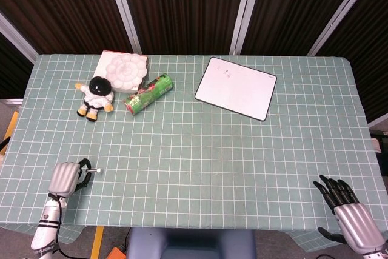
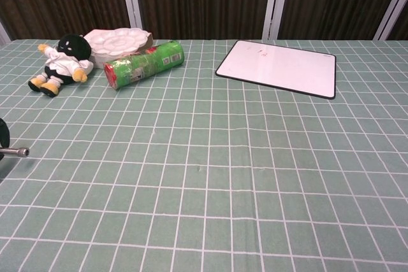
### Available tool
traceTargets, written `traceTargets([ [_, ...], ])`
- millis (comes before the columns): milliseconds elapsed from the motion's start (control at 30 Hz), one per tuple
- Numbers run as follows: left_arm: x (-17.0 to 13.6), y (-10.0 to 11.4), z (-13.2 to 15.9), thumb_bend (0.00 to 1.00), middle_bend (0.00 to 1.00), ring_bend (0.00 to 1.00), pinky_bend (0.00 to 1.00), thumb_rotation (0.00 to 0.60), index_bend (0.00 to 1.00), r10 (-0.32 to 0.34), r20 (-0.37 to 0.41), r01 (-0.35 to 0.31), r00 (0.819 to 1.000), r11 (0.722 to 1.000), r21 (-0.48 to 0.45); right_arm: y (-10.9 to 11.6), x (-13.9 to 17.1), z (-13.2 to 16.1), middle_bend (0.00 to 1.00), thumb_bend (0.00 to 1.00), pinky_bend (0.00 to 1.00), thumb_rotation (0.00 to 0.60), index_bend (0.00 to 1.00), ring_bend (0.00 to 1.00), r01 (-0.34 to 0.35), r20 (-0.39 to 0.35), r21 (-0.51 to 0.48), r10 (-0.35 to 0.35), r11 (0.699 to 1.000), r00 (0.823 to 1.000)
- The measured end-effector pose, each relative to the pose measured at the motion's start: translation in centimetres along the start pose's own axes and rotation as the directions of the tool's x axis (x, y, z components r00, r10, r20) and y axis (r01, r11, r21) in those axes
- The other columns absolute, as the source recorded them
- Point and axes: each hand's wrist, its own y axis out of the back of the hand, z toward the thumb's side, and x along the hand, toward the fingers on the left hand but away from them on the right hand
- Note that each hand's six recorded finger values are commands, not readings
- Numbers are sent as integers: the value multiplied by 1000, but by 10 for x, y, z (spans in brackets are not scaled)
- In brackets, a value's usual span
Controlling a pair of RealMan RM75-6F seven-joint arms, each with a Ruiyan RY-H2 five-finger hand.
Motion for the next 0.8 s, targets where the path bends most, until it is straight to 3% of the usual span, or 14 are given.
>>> traceTargets([
  [400,-6,4,13,412,1000,1000,1000,600,506,-55,34,51,998,991,126,0,0,0,0,181,0,600,0,0,-4,-3,-1,4,1000,1000],
  [800,-11,12,27,413,1000,1000,1000,600,489,-57,66,49,996,992,118,0,0,0,0,181,0,600,0,0,-3,-3,-2,3,1000,1000],
])
